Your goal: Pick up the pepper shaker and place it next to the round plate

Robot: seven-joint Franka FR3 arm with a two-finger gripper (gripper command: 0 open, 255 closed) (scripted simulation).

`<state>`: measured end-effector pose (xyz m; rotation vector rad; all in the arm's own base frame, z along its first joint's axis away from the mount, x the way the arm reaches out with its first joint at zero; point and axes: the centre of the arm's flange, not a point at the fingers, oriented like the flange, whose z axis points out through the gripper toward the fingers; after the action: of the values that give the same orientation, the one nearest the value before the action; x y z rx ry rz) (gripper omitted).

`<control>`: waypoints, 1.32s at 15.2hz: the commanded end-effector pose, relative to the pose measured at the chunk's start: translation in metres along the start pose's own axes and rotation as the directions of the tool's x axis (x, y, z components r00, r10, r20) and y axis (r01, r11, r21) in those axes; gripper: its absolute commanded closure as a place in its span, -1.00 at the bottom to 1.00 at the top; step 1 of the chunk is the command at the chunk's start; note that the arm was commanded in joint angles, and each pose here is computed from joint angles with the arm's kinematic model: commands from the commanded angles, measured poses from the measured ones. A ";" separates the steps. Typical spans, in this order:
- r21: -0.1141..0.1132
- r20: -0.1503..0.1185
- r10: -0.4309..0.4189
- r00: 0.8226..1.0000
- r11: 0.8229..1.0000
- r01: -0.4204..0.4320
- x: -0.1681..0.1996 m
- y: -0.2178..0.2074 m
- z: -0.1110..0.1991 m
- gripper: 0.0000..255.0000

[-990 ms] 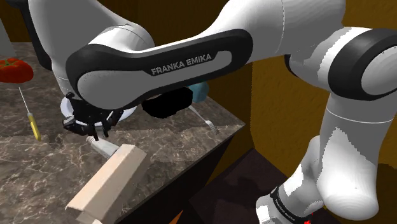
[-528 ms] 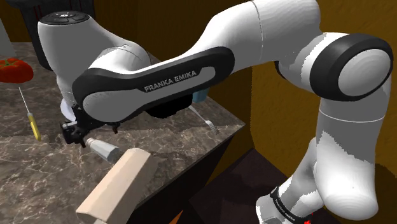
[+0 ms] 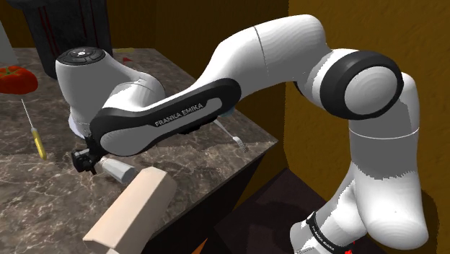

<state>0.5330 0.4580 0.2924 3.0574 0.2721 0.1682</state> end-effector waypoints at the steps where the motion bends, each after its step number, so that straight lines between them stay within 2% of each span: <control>1: 0.000 -0.001 -0.001 1.000 1.000 0.001 -0.001 -0.001 0.010 -1.00; 10: 0.000 -0.001 -0.001 1.000 1.000 0.001 -0.001 -0.001 0.013 -1.00; 11: 0.000 -0.001 -0.001 1.000 1.000 0.001 -0.001 -0.001 0.013 1.00; 20: 0.000 -0.001 -0.001 1.000 1.000 0.001 -0.001 -0.001 0.013 1.00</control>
<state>0.5320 0.4582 0.2851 3.0628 0.2778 0.1790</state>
